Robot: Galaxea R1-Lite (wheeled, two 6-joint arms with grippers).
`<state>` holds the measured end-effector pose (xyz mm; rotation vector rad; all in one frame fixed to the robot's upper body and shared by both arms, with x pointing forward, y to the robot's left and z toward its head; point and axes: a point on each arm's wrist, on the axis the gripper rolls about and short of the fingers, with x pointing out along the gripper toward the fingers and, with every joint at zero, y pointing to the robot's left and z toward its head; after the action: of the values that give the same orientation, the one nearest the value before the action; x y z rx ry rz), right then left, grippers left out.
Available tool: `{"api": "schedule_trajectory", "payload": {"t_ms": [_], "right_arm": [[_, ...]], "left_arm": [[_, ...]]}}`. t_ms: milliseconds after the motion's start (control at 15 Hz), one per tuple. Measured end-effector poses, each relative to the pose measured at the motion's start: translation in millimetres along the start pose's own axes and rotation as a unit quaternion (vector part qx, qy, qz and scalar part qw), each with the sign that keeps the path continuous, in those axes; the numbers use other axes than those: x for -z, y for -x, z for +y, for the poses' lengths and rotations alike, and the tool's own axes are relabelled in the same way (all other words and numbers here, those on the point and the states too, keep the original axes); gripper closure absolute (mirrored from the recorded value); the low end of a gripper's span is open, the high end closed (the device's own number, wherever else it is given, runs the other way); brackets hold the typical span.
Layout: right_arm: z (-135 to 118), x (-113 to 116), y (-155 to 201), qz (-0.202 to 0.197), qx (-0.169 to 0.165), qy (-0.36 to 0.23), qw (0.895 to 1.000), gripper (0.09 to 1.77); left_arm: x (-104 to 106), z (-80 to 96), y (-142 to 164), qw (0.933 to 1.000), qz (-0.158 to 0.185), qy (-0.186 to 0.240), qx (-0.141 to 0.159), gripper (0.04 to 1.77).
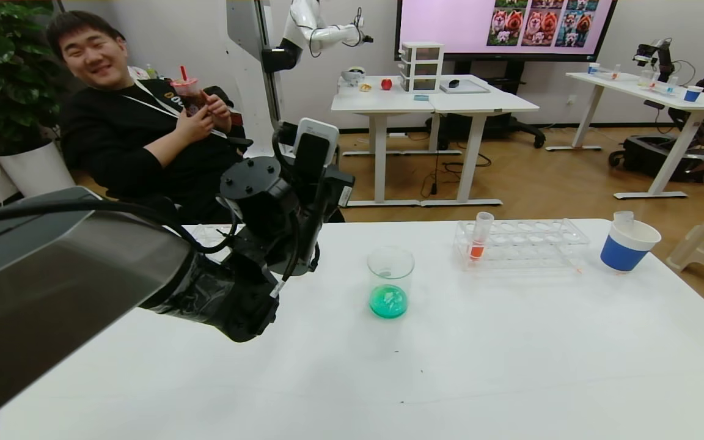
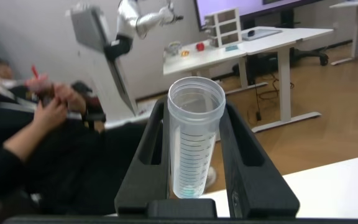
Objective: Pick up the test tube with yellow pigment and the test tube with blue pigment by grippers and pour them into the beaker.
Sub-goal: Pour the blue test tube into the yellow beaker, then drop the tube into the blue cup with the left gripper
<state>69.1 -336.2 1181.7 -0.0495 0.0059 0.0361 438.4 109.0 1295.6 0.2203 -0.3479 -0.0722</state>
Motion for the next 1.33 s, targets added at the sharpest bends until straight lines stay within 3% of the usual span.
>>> {"api": "schedule_trajectory", "payload": {"t_ms": [133,333,467,600,800,1133,1333], "right_arm": [[0.0,0.0,0.0,0.000,0.000,0.000,1.000,0.12],[0.0,0.0,0.0,0.000,0.000,0.000,1.000,0.12],[0.0,0.0,0.0,0.000,0.000,0.000,1.000,0.12],[0.0,0.0,0.0,0.000,0.000,0.000,1.000,0.12],[0.0,0.0,0.0,0.000,0.000,0.000,1.000,0.12],[0.0,0.0,0.0,0.000,0.000,0.000,1.000,0.12],[0.0,0.0,0.0,0.000,0.000,0.000,1.000,0.12]], "left_arm": [[1.2,-5.8,4.3,0.9942,0.065,0.076,-0.040,1.31],[12.5,-9.0,8.2,0.9800,0.144,0.123,-0.061,1.31],[15.3,-2.2,6.2,0.9765,0.162,0.126,-0.067,1.31],[15.3,16.4,-0.2,0.9763,0.160,0.125,-0.075,1.31],[24.3,68.0,-8.5,0.9730,0.182,0.106,-0.095,1.31],[40.8,201.3,-10.7,0.9667,0.185,0.088,-0.154,1.31],[47.2,252.7,-3.5,0.9629,0.185,0.082,-0.179,1.31]]}}
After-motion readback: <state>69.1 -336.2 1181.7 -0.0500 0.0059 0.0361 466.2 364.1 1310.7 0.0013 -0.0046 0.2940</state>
